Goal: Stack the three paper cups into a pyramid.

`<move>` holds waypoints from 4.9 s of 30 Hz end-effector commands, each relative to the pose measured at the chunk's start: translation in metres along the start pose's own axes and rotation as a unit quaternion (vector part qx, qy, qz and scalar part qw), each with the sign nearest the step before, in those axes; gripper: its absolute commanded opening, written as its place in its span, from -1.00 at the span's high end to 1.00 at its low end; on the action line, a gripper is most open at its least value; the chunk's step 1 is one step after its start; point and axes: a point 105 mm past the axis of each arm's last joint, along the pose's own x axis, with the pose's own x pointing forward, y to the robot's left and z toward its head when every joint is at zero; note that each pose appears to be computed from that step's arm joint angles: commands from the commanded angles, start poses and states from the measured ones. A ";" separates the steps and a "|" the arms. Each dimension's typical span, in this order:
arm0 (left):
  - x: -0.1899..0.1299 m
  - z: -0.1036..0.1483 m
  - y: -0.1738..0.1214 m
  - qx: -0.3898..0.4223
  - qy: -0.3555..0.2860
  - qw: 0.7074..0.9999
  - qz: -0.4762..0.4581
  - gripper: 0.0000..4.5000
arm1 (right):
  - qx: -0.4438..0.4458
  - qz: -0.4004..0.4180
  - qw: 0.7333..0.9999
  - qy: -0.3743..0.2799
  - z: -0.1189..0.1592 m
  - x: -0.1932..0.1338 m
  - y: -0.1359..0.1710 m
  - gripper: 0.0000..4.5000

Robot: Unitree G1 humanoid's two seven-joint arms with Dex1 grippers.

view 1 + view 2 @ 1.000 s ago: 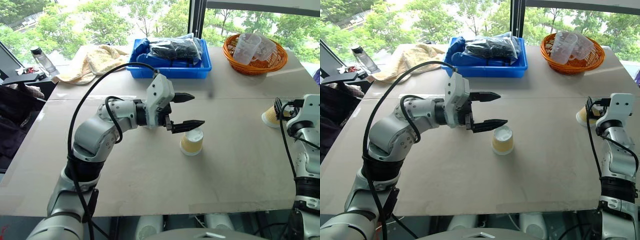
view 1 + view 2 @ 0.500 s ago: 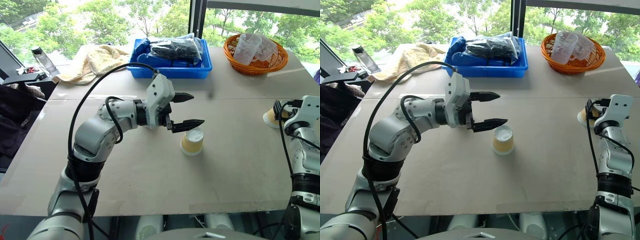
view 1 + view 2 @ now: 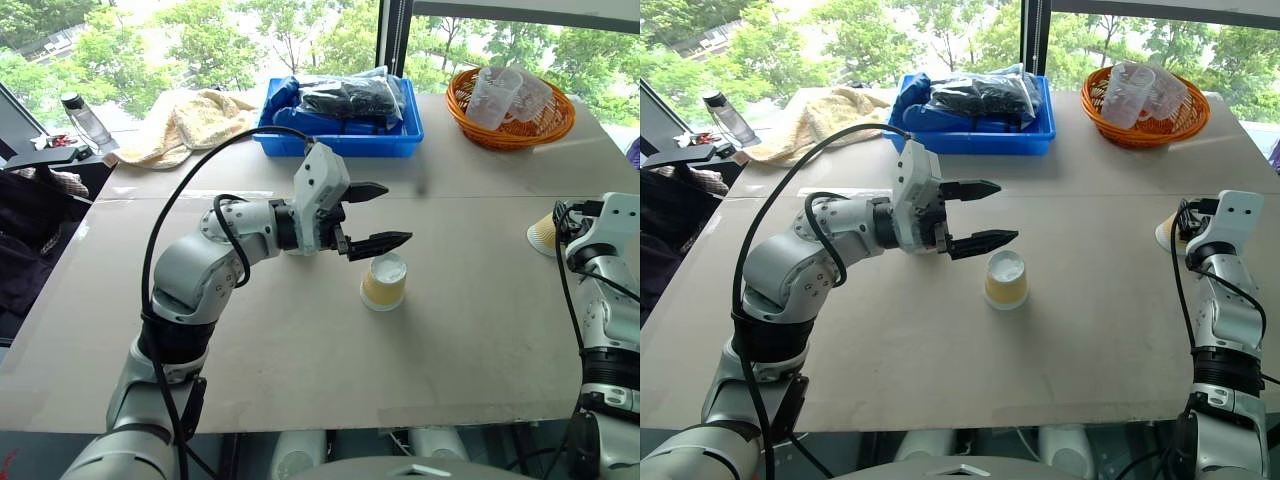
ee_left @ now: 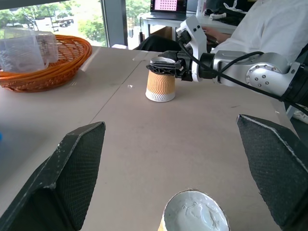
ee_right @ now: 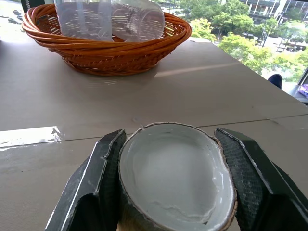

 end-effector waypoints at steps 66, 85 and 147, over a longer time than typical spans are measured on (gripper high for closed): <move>-0.104 -0.063 0.052 0.003 0.002 0.960 0.280 -1.00 | -0.001 0.613 0.788 -0.058 0.089 -0.132 0.151 -0.97; -0.073 -0.096 0.089 0.023 0.018 0.955 0.296 -1.00 | -0.004 0.612 0.788 -0.062 0.090 -0.134 0.156 -0.97; 0.053 0.001 -0.023 0.053 -0.073 0.985 -0.147 -0.98 | -0.016 0.556 0.828 -0.071 0.071 -0.154 0.095 -1.00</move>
